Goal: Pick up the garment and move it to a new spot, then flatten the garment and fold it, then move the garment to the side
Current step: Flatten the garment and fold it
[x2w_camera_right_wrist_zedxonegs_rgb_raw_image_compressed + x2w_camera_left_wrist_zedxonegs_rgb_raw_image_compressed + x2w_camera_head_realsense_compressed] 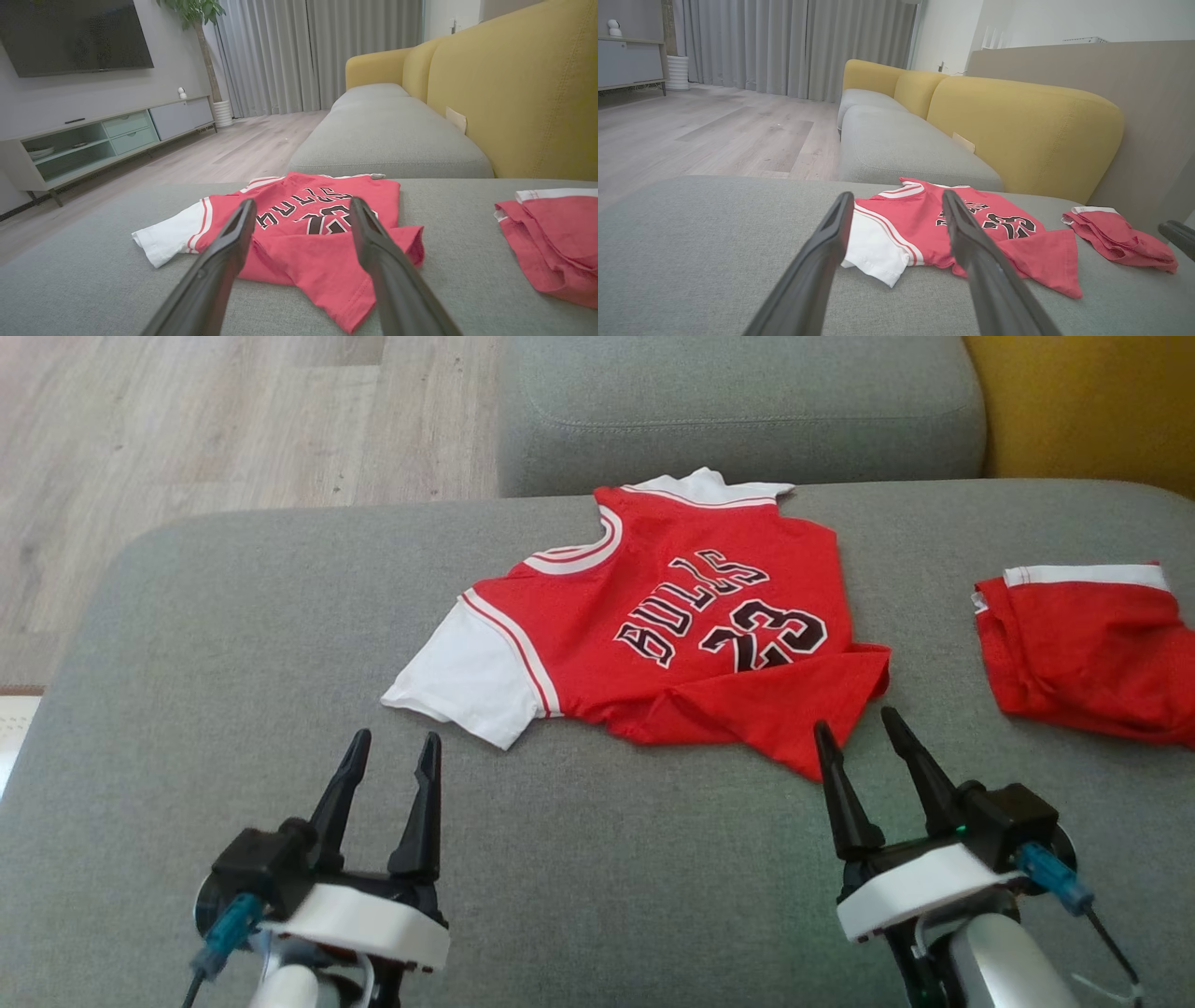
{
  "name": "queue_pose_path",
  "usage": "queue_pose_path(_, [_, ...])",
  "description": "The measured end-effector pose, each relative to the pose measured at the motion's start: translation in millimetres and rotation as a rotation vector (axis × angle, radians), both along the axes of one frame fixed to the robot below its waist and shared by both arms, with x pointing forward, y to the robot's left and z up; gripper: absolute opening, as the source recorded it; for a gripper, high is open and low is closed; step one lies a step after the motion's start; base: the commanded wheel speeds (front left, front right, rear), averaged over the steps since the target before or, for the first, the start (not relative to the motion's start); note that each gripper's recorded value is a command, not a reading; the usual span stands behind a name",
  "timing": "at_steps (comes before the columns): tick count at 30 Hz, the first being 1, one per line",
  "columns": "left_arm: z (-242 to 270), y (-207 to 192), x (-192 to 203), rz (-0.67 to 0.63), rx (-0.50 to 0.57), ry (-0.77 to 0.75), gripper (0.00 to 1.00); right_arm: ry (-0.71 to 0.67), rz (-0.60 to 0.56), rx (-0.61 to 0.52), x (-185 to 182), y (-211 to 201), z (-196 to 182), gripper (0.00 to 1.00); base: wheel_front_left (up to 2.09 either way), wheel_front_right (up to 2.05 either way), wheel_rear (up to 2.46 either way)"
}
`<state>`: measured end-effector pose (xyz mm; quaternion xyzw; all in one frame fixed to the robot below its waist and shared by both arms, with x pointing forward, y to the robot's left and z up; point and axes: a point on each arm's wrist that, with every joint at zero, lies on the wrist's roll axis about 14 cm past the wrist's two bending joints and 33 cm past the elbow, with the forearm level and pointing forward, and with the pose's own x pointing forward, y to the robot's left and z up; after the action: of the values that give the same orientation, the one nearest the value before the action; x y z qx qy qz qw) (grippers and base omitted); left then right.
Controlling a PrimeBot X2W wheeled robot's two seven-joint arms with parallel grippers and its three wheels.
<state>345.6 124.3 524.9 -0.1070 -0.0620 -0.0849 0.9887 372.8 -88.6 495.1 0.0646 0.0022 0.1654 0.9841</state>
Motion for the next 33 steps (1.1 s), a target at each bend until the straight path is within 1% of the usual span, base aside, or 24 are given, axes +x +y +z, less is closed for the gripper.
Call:
queue_pose_path(8, [-1.3,3.3,-1.0,0.01,0.002,0.004,1.0,0.002,0.001,0.007,0.2,0.6,-0.2,1.0,0.0,0.0,0.0])
queue_pose_path(13, [-5.7,3.9,-2.8,0.009,0.0,0.017,1.0,0.039,0.05,-0.007,1.2,16.2,-8.9,1.0,0.0,0.0,0.0])
queue_pose_path(15, [-8.6,3.4,-3.6,0.008,0.001,0.027,1.0,0.074,0.082,-0.029,1.6,25.5,-18.2,1.0,0.0,0.0,0.0])
queue_pose_path(18, [-14.2,7.3,-3.4,0.021,0.002,0.045,1.0,0.141,0.12,-0.091,6.5,34.8,-37.8,1.0,0.0,0.0,0.0])
queue_pose_path(21, [-15.4,13.0,-0.7,0.038,0.004,0.05,1.0,0.197,0.106,-0.157,23.0,28.9,-53.5,1.0,0.0,0.0,0.0])
queue_pose_path(24, [-14.9,18.4,1.6,0.055,0.008,0.051,1.0,0.271,0.066,-0.162,34.6,16.9,-71.9,1.0,0.0,0.0,0.0])
queue_pose_path(25, [-14.9,18.4,1.6,0.055,0.008,0.051,1.0,0.271,0.066,-0.162,34.6,16.9,-71.9,1.0,0.0,0.0,0.0])
queue_pose_path(27, [-18.9,22.8,0.9,0.069,0.009,0.064,1.0,0.321,0.05,-0.165,35.3,11.4,-87.0,1.0,0.0,0.0,0.0])
queue_pose_path(33, [-25.3,27.8,0.5,0.085,0.011,0.085,1.0,0.416,0.073,-0.217,23.2,11.8,-118.8,1.0,0.0,0.0,0.0])
